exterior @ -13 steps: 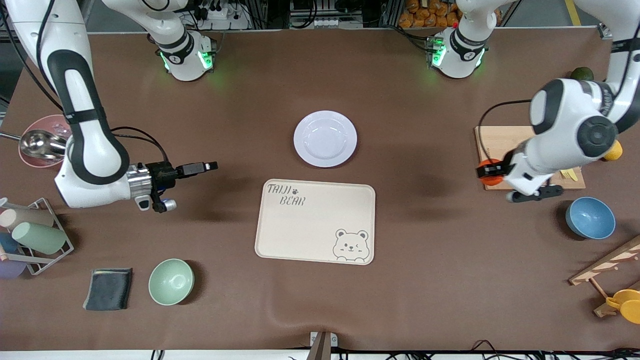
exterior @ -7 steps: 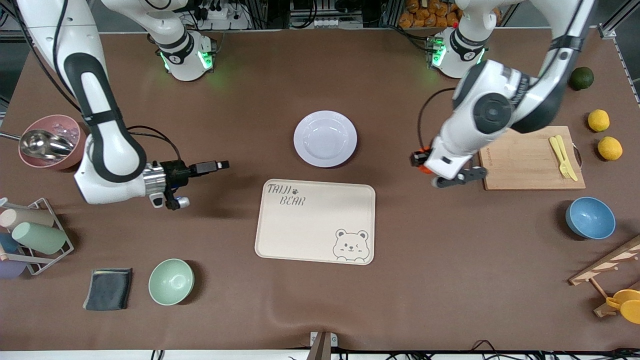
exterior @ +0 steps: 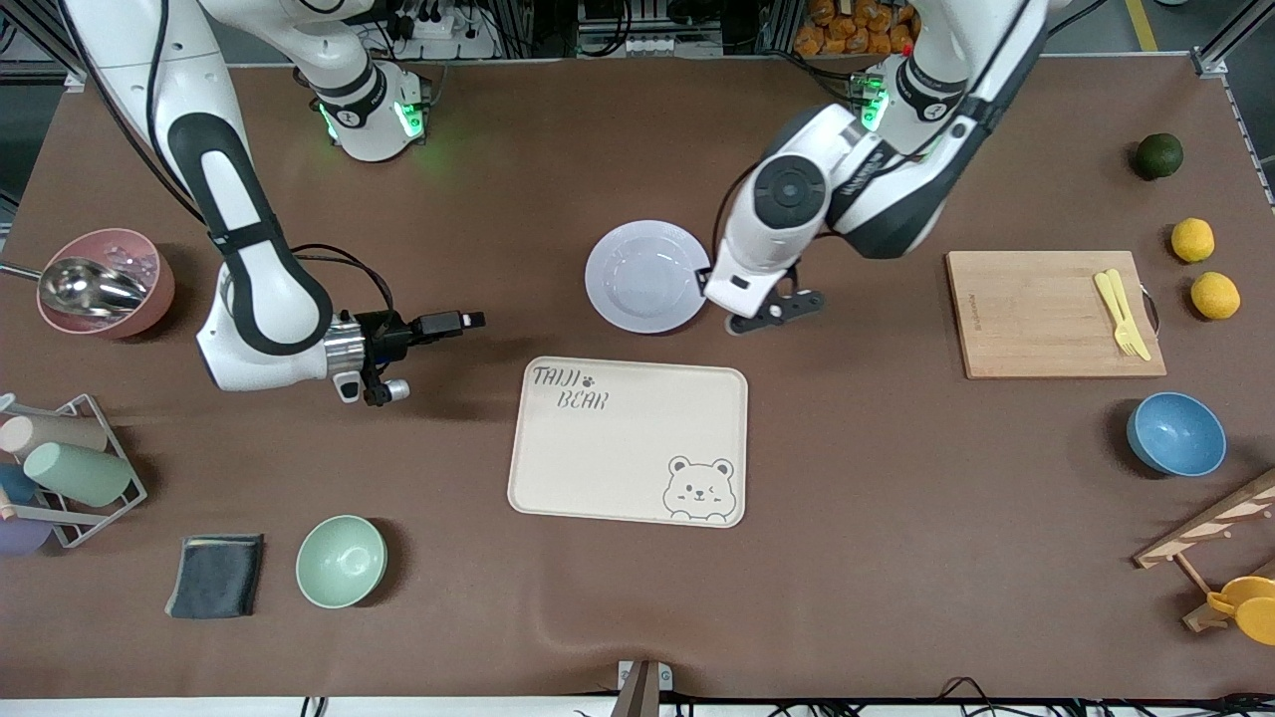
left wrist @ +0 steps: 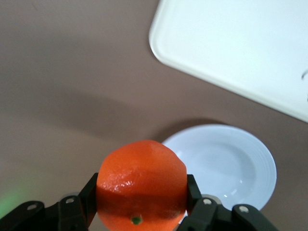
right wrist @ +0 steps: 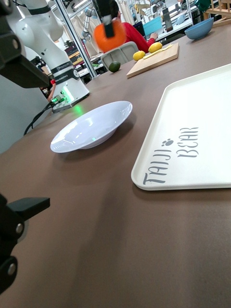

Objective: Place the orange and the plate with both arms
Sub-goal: 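Carry the orange over the white plate while the right gripper approaches, then lower the orange onto the plate and open the left gripper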

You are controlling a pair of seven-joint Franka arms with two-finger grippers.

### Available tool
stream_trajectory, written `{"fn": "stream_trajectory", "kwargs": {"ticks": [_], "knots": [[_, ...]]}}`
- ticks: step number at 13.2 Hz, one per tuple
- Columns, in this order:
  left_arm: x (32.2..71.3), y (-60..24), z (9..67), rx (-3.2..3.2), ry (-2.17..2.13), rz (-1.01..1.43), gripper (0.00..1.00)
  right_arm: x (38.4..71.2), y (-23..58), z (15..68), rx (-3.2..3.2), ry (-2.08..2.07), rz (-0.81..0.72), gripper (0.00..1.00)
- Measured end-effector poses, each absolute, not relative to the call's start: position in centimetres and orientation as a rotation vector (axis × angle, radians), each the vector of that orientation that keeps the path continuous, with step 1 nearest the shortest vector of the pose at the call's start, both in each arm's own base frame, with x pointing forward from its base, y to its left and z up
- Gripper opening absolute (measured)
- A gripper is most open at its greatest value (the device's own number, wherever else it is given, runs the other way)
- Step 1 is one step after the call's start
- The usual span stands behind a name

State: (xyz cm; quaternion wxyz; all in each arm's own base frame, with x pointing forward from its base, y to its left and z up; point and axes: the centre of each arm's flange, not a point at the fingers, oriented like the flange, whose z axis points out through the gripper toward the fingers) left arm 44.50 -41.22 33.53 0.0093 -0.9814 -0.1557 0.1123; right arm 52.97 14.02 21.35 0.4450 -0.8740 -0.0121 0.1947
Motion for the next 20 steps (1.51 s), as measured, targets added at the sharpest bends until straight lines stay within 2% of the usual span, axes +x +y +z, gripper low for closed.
{"fn": "stream_trajectory", "kwargs": {"ticks": [4, 7, 12, 18, 19, 20], "knots": [[38.6, -48.2, 29.3, -3.058, -0.576, 0.402, 0.72, 52.5, 15.1, 20.9, -2.176, -0.032, 0.479, 1.00], [36.6, -50.3, 26.0, -3.047, -0.601, 0.425, 0.72, 51.6, 16.6, 20.3, -2.173, -0.021, 0.481, 1.00], [36.2, -50.7, 21.3, -3.014, -0.621, 0.400, 0.72, 51.1, 18.9, 19.6, -2.243, -0.041, 0.436, 1.00], [36.6, -51.2, 20.1, -3.021, -0.605, 0.377, 0.72, 50.5, 20.1, 19.4, -2.229, -0.028, 0.432, 0.99], [37.0, -51.2, 20.0, -3.020, -0.612, 0.369, 0.76, 50.3, 20.6, 19.3, -2.226, -0.027, 0.430, 0.99], [37.5, -51.0, 20.1, -3.021, -0.622, 0.360, 0.87, 50.1, 21.2, 19.2, -2.232, -0.031, 0.426, 0.99]]}}
